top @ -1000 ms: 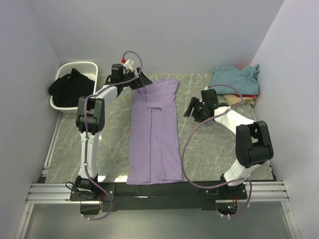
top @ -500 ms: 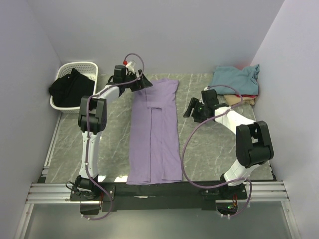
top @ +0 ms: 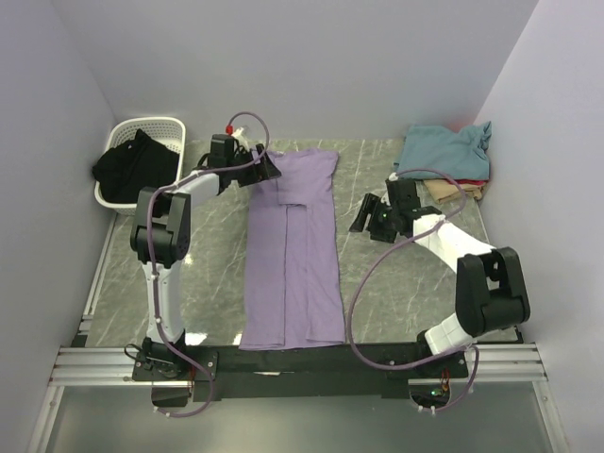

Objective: Fold and stack the t-shirts
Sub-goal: Fold the tshirt

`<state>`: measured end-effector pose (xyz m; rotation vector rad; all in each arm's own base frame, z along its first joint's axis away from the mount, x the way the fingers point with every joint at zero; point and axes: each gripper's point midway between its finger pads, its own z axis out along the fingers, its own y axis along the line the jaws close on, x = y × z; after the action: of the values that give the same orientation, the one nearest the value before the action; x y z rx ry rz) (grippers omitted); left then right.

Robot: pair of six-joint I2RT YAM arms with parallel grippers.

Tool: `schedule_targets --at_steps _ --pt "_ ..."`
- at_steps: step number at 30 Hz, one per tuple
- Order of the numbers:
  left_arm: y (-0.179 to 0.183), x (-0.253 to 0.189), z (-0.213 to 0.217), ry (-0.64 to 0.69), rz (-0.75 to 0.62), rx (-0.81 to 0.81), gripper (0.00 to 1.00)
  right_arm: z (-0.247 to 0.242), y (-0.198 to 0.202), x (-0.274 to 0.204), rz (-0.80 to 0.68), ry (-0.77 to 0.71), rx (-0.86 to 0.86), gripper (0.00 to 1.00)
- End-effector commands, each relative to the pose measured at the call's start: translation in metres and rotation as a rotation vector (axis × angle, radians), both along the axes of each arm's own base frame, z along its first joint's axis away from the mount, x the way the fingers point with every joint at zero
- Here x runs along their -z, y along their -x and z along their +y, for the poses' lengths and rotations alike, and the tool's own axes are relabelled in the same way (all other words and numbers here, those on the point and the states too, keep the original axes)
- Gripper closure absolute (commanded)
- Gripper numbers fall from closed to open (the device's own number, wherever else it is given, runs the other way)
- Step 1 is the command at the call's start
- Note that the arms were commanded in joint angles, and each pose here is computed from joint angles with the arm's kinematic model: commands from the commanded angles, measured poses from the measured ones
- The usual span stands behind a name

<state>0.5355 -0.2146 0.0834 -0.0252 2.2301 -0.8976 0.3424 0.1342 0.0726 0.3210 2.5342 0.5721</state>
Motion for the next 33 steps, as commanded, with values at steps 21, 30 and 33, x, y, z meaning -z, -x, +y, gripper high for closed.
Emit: schedule_targets --at_steps 21,30,33 --pt "-0.075 -0.022 -0.026 0.038 -0.140 0.006 0.15 0.005 -0.006 -0.005 -0.029 -0.026 -0.042 0.23" --pt "-0.083 0.000 -0.027 0.026 -0.119 -0.016 0.17 0.009 -0.006 0.002 -0.004 -0.036 -0.052 0.23" --pt "-0.085 0.007 -0.029 0.027 -0.114 -0.015 0.20 0.010 -0.007 0.004 0.001 -0.041 -0.052 0.23"
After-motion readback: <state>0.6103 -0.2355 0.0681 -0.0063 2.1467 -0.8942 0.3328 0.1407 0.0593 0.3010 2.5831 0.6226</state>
